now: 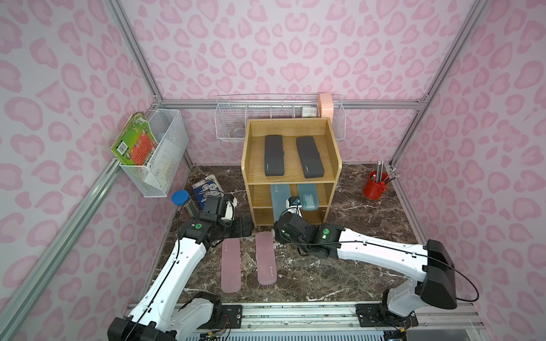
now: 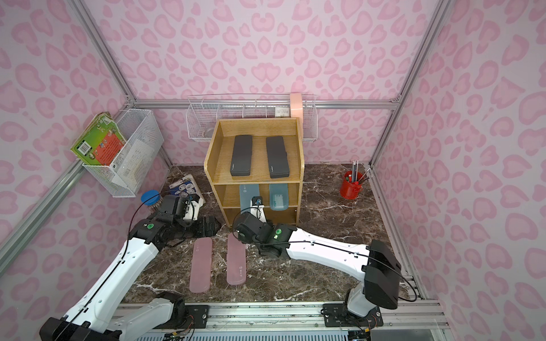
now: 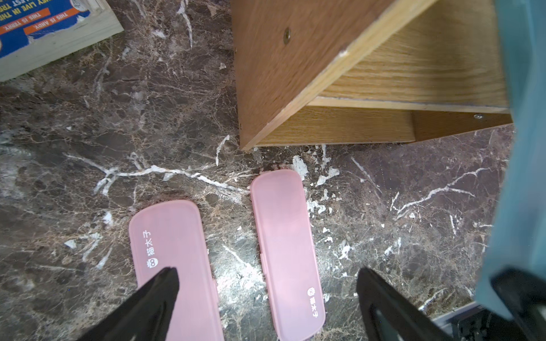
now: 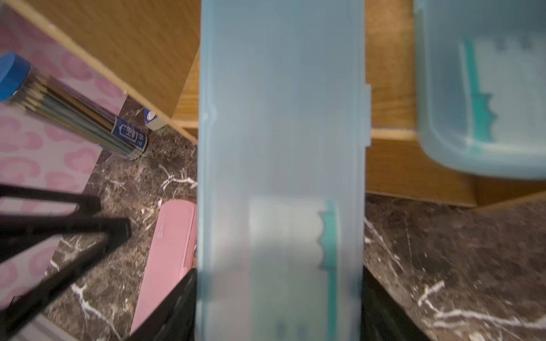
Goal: Place the pencil cases on the shelf according to color
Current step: Place the pencil case on the shelf.
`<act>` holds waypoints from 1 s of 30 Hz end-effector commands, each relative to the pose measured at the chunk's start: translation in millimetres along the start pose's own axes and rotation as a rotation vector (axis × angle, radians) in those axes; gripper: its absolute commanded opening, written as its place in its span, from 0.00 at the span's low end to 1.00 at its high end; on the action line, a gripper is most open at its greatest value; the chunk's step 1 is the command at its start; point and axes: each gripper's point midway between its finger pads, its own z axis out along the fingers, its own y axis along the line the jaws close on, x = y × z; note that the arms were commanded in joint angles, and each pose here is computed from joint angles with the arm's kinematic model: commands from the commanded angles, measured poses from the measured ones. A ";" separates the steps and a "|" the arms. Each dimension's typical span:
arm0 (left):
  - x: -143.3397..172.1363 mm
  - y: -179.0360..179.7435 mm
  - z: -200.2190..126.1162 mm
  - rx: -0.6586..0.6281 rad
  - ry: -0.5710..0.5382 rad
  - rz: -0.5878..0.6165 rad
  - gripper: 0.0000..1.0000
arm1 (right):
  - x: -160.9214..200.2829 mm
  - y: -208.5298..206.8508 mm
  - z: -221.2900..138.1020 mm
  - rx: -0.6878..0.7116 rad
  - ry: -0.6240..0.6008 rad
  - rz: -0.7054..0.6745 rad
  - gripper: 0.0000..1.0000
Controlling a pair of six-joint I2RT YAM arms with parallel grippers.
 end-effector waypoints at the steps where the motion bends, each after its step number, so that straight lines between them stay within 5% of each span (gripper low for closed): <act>1: -0.2 -6.4 -0.1 0.033 0.011 -0.006 0.99 | -24.0 12.5 16.2 -0.032 -0.022 0.002 0.61; 5: 0.5 -10.8 1.8 0.059 0.023 -0.008 0.99 | -41.3 14.4 39.3 -0.034 -0.008 0.038 0.62; 11: 2.7 -14.7 6.1 0.086 0.049 -0.016 0.99 | -46.6 14.8 48.0 -0.033 0.005 0.056 0.82; 16: 3.2 -17.6 7.8 0.104 0.060 -0.019 0.99 | -45.0 17.4 40.6 -0.068 0.008 0.065 0.87; 30: -0.4 -13.0 -1.9 0.076 0.012 -0.015 0.99 | -10.6 26.0 -11.5 -0.105 -0.015 0.046 0.86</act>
